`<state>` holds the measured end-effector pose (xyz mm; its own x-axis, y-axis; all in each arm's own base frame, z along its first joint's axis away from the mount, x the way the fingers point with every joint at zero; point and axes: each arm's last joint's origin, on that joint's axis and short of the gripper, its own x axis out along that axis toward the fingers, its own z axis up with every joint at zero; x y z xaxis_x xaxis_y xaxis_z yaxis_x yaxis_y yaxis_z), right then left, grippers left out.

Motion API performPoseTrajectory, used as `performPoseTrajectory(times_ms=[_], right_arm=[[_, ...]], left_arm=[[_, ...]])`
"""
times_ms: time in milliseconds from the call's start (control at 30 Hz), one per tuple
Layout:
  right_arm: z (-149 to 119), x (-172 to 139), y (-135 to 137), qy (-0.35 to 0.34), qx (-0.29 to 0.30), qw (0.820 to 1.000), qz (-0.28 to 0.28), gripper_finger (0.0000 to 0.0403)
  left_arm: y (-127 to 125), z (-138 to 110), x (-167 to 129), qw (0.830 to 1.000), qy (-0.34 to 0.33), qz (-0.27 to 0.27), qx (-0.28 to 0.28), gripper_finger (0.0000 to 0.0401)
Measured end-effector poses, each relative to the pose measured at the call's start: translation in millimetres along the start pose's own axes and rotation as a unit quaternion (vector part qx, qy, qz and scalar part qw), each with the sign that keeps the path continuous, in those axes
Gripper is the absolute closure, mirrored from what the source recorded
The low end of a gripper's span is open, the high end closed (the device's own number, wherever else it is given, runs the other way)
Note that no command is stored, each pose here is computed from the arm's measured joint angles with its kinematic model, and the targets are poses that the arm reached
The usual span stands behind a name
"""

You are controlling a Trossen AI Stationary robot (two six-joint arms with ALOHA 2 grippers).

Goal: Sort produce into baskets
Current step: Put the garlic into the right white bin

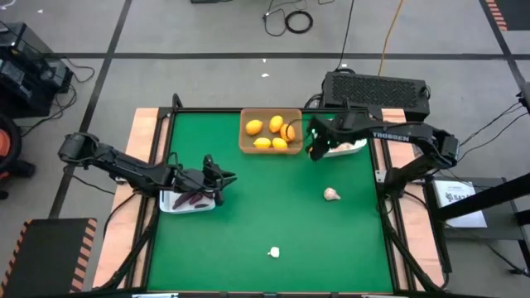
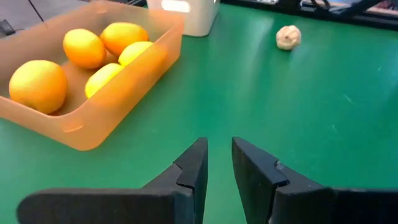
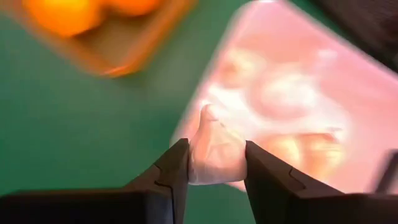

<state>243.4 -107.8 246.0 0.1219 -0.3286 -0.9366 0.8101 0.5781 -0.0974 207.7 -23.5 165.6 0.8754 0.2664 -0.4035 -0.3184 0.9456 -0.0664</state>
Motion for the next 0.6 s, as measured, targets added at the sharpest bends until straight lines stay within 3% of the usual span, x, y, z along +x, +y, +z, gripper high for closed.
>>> performPoseTrajectory(times_ms=[167,367,600], right_arm=[[10,9,-35,0.008,0.050,0.996,-0.070,0.0282],[13,24,-66,0.029,0.074,0.992,-0.094,0.0282],[14,32,-84,0.036,0.093,0.990,-0.102,0.0277]], left_arm=[[2,-2,3,1.000,0.008,0.007,-0.001,0.0321],[3,-2,4,1.000,0.010,-0.001,-0.002,0.0321],[2,-1,4,1.000,0.013,-0.001,-0.002,0.0321]])
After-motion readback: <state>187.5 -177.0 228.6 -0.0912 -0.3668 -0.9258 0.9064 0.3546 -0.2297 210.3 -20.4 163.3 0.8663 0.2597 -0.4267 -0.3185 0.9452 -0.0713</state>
